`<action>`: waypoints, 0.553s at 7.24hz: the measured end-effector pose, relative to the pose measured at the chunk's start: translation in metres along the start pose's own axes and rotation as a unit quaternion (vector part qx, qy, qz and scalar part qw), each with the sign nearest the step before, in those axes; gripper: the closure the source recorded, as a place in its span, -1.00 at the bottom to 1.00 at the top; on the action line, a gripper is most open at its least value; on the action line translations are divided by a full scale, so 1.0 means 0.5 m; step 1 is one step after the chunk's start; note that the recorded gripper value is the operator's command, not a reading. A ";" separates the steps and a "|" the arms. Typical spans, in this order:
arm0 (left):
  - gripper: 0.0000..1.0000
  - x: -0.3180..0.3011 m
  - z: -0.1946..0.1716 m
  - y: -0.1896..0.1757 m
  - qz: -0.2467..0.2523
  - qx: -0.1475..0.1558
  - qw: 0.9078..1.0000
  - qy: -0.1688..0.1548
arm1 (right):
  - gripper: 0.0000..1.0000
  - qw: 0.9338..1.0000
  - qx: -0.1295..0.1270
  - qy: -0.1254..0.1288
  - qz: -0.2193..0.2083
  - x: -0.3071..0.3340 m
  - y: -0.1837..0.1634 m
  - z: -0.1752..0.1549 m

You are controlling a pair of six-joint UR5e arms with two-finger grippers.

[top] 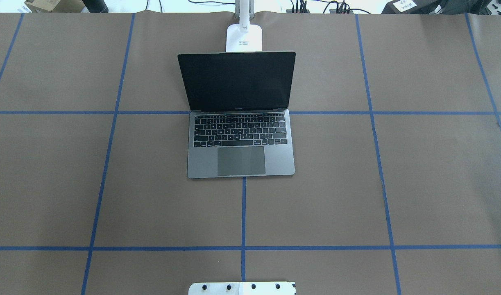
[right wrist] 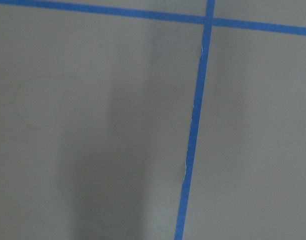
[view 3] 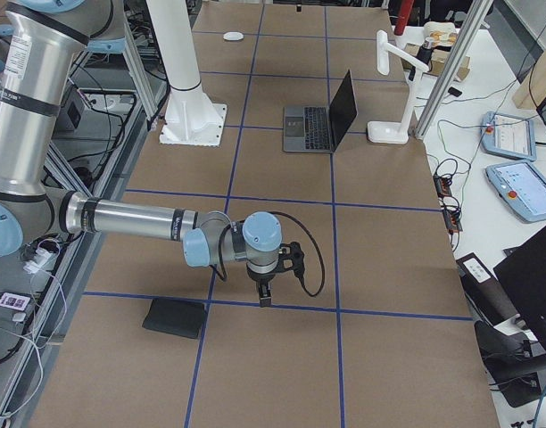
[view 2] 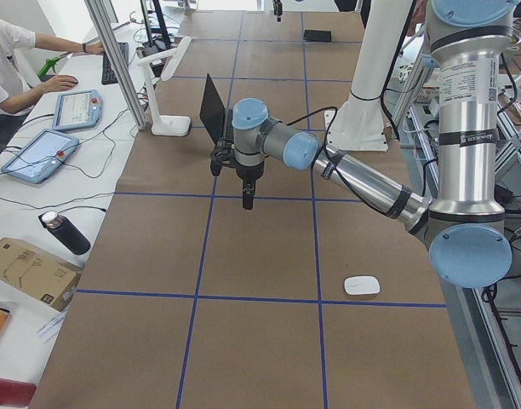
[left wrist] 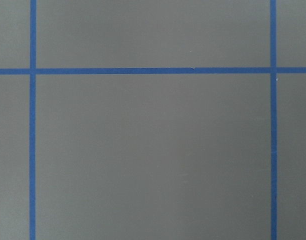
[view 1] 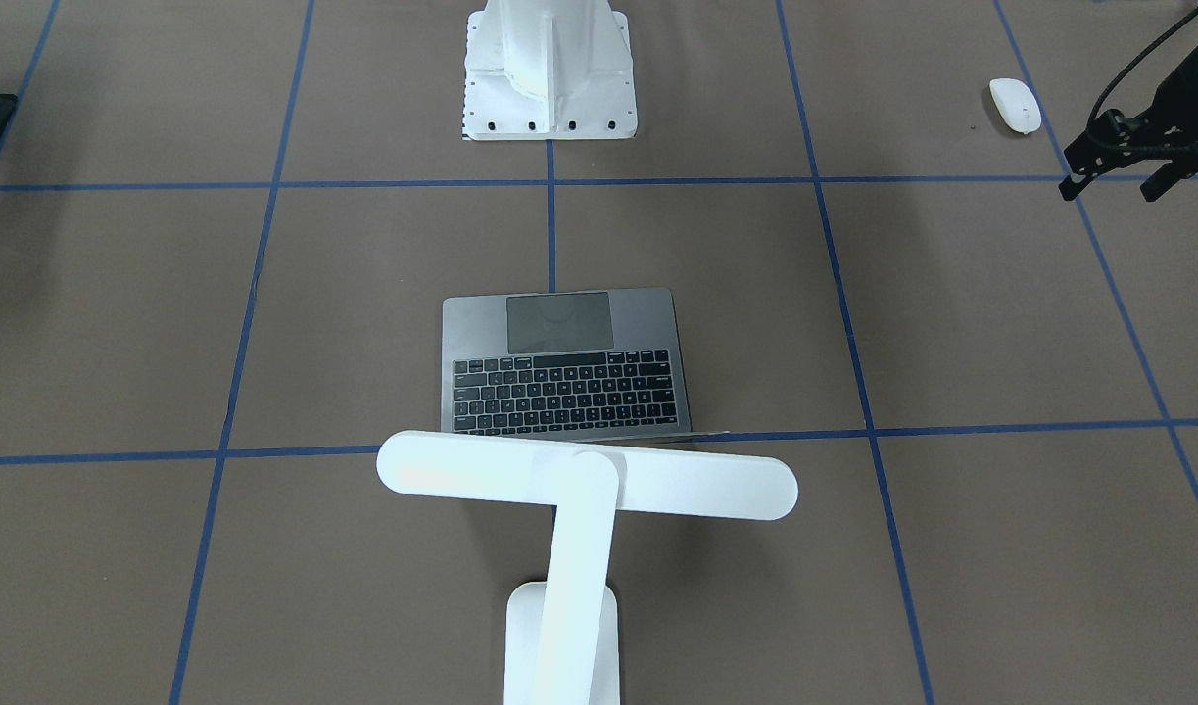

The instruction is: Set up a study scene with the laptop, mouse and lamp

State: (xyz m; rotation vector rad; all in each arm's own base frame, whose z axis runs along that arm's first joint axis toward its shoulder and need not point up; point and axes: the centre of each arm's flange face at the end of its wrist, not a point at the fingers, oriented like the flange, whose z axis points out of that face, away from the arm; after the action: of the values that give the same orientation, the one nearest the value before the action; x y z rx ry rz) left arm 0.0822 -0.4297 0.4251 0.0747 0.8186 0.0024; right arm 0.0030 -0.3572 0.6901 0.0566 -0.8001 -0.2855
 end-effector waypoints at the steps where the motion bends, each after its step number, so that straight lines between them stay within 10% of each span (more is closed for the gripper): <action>1: -1.00 0.009 -0.011 0.004 0.004 0.005 1.000 0.003 | -0.92 0.998 -0.025 -0.022 -0.049 0.035 0.037 0.044; 4: -1.00 0.026 -0.033 0.013 0.009 0.015 1.000 0.008 | -0.92 0.978 -0.099 -0.101 -0.154 0.073 0.102 0.124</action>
State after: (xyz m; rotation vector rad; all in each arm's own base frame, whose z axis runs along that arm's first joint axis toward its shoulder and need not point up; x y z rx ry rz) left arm 0.0793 -0.4220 0.4046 0.1093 0.8333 0.0074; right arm -0.0053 -0.3147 0.7670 -0.0368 -0.9619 -0.6719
